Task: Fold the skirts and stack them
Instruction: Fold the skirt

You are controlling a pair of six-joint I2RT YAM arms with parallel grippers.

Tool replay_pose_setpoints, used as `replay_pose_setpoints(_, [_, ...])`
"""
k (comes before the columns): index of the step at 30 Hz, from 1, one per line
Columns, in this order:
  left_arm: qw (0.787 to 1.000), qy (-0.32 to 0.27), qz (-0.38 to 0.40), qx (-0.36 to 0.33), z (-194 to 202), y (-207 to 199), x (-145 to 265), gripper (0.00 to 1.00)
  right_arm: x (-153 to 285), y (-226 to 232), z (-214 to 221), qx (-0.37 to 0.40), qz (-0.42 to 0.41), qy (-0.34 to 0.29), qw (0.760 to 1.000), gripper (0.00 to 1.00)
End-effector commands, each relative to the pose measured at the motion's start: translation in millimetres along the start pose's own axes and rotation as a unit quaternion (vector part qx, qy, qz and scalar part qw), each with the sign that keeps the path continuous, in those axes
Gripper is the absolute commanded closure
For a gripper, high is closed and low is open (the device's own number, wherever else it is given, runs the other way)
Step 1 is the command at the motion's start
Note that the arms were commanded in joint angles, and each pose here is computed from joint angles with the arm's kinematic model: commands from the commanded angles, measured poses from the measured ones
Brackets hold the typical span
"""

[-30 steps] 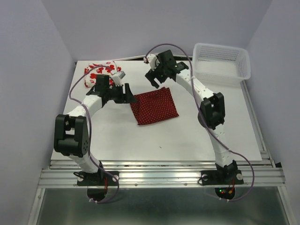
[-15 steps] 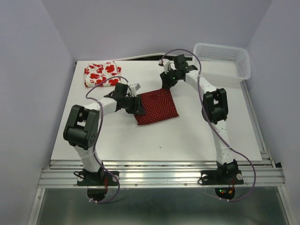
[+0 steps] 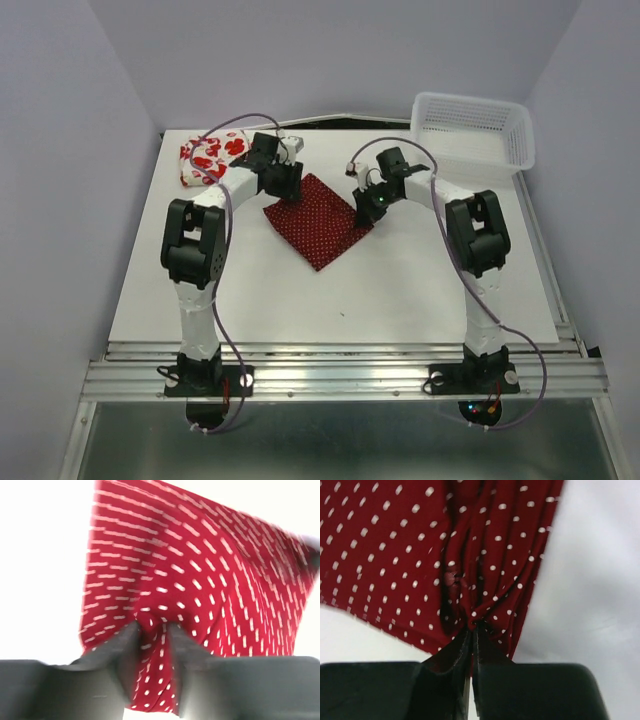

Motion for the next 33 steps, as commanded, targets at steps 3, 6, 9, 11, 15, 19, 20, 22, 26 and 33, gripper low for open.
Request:
replay_pose_setpoints(3, [0.988,-0.1,-0.069,-0.091,-94.5,22.5,41.5,0.35,20.8,93.3,8.5,-0.127,-0.107,-0.009,0.986,0.89])
replay_pose_setpoints(6, [0.986,-0.13,-0.051,-0.089,-110.6,10.4,71.8,0.34,26.7,152.6,-11.7,-0.158,-0.146,-0.043,0.976,0.71])
replay_pose_setpoints(9, [0.987,-0.135,-0.007,-0.084,-98.0,-14.3,98.9,0.34,33.2,215.2,-30.1,-0.148,-0.205,-0.069,0.965,0.67])
replay_pose_setpoints(11, [0.988,-0.137,0.01,-0.077,-86.6,-32.6,116.9,0.35,44.2,230.3,-41.3,-0.152,-0.23,-0.083,0.958,0.63])
replay_pose_setpoints(15, [0.99,-0.11,0.023,-0.088,-42.2,-62.5,125.1,0.35,65.6,213.9,-47.0,-0.162,-0.199,-0.092,0.962,0.62])
replay_pose_setpoints(19, [0.988,-0.112,-0.034,-0.097,-0.8,-82.3,123.9,0.38,98.2,174.6,-35.0,-0.218,-0.136,-0.124,0.958,0.6])
replay_pose_setpoints(20, [0.987,-0.123,-0.037,-0.094,1.9,-88.0,131.0,0.39,100.8,165.5,-30.5,-0.243,-0.113,-0.125,0.955,0.6])
replay_pose_setpoints(22, [0.987,-0.114,-0.051,-0.102,24.7,-95.7,123.0,0.41,103.3,157.5,-17.9,-0.279,-0.081,-0.129,0.948,0.61])
replay_pose_setpoints(26, [0.99,-0.06,-0.057,-0.114,69.1,-110.3,101.1,0.43,90.1,146.6,-11.8,-0.384,-0.049,-0.169,0.906,0.61])
replay_pose_setpoints(33, [0.988,-0.017,-0.045,-0.149,104.1,-140.3,75.4,0.43,76.1,133.6,-16.8,-0.392,-0.05,-0.188,0.899,0.62])
Point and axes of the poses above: each gripper's point midway between its finger pads, its own x axis back along the fingers, its own y axis along the line the jaws close on, z = x × y, the point moved 1 cm from there along x, back along the fingers, and after that the axes turned 11 degrees about x, right-handed, at the moved point
